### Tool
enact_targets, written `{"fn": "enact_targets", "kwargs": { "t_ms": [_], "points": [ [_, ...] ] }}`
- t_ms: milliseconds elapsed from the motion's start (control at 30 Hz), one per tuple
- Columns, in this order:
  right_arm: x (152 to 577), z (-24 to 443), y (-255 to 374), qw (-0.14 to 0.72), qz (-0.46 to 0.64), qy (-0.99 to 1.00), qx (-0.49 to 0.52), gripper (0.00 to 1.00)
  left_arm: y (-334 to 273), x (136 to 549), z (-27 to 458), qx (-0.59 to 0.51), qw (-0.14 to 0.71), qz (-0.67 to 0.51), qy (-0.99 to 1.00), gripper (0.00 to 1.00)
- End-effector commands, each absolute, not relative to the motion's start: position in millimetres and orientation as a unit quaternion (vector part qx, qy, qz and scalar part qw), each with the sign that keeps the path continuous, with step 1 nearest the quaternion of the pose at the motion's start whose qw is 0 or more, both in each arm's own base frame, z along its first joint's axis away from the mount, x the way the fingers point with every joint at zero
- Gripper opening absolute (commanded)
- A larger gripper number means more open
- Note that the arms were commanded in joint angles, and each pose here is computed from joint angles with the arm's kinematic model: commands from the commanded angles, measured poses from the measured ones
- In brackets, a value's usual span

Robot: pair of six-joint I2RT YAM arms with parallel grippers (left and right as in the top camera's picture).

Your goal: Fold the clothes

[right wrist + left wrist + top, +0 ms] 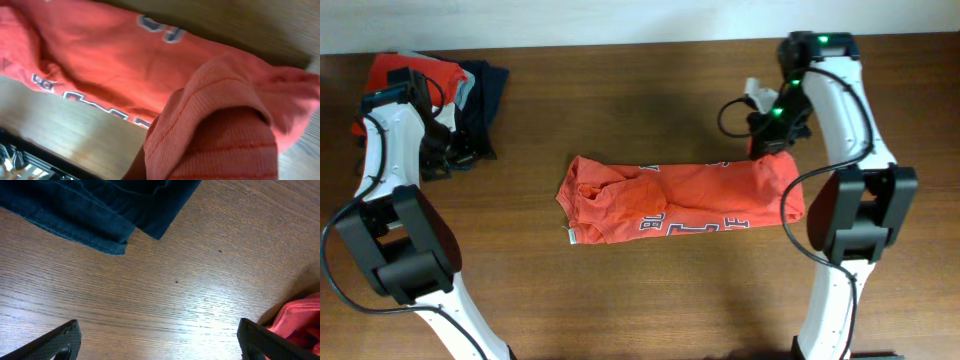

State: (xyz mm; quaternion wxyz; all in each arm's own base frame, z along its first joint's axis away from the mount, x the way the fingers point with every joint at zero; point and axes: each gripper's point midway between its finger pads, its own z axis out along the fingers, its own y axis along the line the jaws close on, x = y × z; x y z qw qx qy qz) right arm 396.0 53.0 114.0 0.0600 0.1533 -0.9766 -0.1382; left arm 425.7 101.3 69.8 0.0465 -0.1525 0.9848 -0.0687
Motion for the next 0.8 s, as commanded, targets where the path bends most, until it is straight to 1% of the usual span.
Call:
{"fn": "enact_targets", "kwargs": {
  "t_ms": [0,333,633,767],
  "points": [
    [395.8,119.4,76.2,0.055,-0.136,-0.973,0.177,0.04,103.5,431.5,91.1,-0.155,0.075,-0.065,0.983,0.99],
    [380.8,110.5,119.2,0.075,-0.132,-0.961,0.230,0.04,103.5,431.5,91.1,-0.155,0.075,-0.065,0.983,0.99],
    [362.3,79.6,135.3,0.107,-0.131,-0.954,0.249,0.04,103.5,431.5,91.1,-0.155,0.075,-0.065,0.983,0.99],
    [360.7,67.0,152.4,0.099,-0.152,-0.949,0.259,0.05,103.7,431.4,91.1,-0.155,0.075,-0.065,0.983,0.99]
  ]
}}
